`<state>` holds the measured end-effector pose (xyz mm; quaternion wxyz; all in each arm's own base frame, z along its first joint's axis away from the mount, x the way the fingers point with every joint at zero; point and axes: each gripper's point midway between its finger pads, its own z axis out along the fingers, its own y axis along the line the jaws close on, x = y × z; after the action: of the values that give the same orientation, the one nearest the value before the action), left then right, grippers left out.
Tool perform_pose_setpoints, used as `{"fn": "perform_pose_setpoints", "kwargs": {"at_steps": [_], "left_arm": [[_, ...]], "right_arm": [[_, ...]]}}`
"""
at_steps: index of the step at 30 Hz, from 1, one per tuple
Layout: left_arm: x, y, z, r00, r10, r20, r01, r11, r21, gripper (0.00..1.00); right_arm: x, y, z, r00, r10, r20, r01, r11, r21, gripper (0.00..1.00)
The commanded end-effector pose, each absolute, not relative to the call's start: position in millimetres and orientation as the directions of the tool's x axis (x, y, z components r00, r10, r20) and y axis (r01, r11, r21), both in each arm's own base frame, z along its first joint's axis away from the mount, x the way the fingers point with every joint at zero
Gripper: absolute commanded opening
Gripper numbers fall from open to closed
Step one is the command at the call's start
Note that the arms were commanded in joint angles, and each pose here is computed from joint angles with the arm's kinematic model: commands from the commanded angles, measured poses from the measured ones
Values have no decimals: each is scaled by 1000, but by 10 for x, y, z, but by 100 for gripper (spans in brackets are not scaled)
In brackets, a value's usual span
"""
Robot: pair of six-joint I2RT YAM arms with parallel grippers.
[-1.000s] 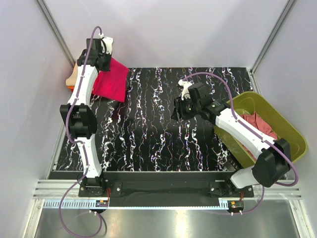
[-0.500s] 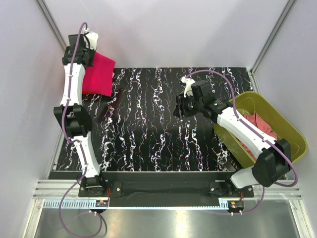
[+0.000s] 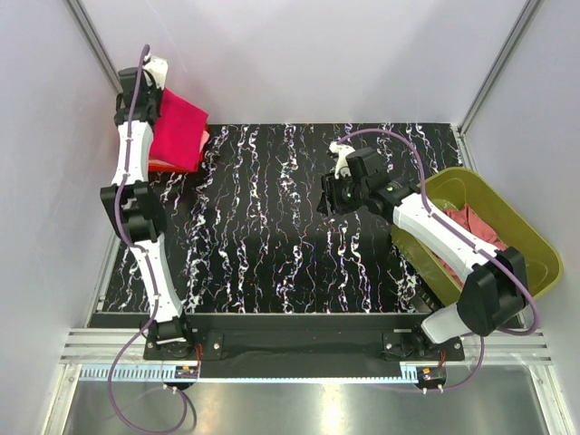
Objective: Fold and stack the t-shirts
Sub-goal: Neatly place the folded tshirt to the corner
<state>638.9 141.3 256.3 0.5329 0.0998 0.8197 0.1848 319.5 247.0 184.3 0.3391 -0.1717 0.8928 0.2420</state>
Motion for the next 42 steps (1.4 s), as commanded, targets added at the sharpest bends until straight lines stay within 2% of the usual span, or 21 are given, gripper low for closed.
{"fn": "perform_pose_setpoints", "kwargs": {"at_steps": [1, 9, 14, 20, 23, 24, 25, 26, 27, 32, 33, 34, 42], "left_arm": [[6580, 1765, 2975, -274, 375, -886, -199, 879, 434, 0], [6734, 2042, 2619, -274, 358, -893, -297, 851, 432, 0], [6789, 2220, 2561, -223, 298, -928, -355, 862, 362, 0], [6885, 2301, 2331, -209, 272, -939, -333, 883, 330, 2], [6867, 2334, 2277, -207, 266, -942, -356, 876, 325, 16], [6833, 2375, 2332, -200, 256, -946, -388, 866, 316, 36], [6770, 2456, 2400, -190, 227, -955, -452, 844, 290, 49], [6727, 2469, 2301, -207, 210, -955, -463, 839, 285, 57], [6674, 2463, 2509, -162, 212, -964, -483, 835, 265, 65], [6487, 2281, 2722, -75, 75, -994, -473, 875, 102, 73], [6482, 2219, 2744, -74, 54, -996, -456, 886, 82, 82], [6478, 2123, 2697, -89, 12, -996, -426, 903, 49, 99], [6156, 1503, 2912, -154, -34, -987, -356, 934, 23, 99]], "right_arm": [[3357, 2465, 1979, -670, -125, -731, -473, 832, 291, 51], [3426, 2414, 1945, -673, -120, -730, -458, 843, 283, 51], [3427, 2402, 1915, -678, -121, -725, -454, 845, 284, 51], [3454, 2380, 1845, -688, -124, -715, -443, 853, 277, 51], [3461, 2383, 1817, -691, -128, -712, -442, 853, 276, 51], [3460, 2383, 1803, -694, -128, -708, -440, 854, 277, 51], [3460, 2391, 1798, -695, -130, -707, -443, 852, 279, 51], [3463, 2389, 1792, -697, -130, -706, -442, 852, 280, 51], [3466, 2396, 1795, -696, -130, -706, -444, 850, 282, 51], [3454, 2384, 1811, -695, -129, -708, -443, 852, 280, 51], [3462, 2385, 1830, -689, -128, -713, -445, 851, 278, 51], [3461, 2379, 1829, -687, -130, -715, -446, 852, 275, 51], [3464, 2401, 1818, -698, -124, -705, -452, 840, 300, 51]]}}
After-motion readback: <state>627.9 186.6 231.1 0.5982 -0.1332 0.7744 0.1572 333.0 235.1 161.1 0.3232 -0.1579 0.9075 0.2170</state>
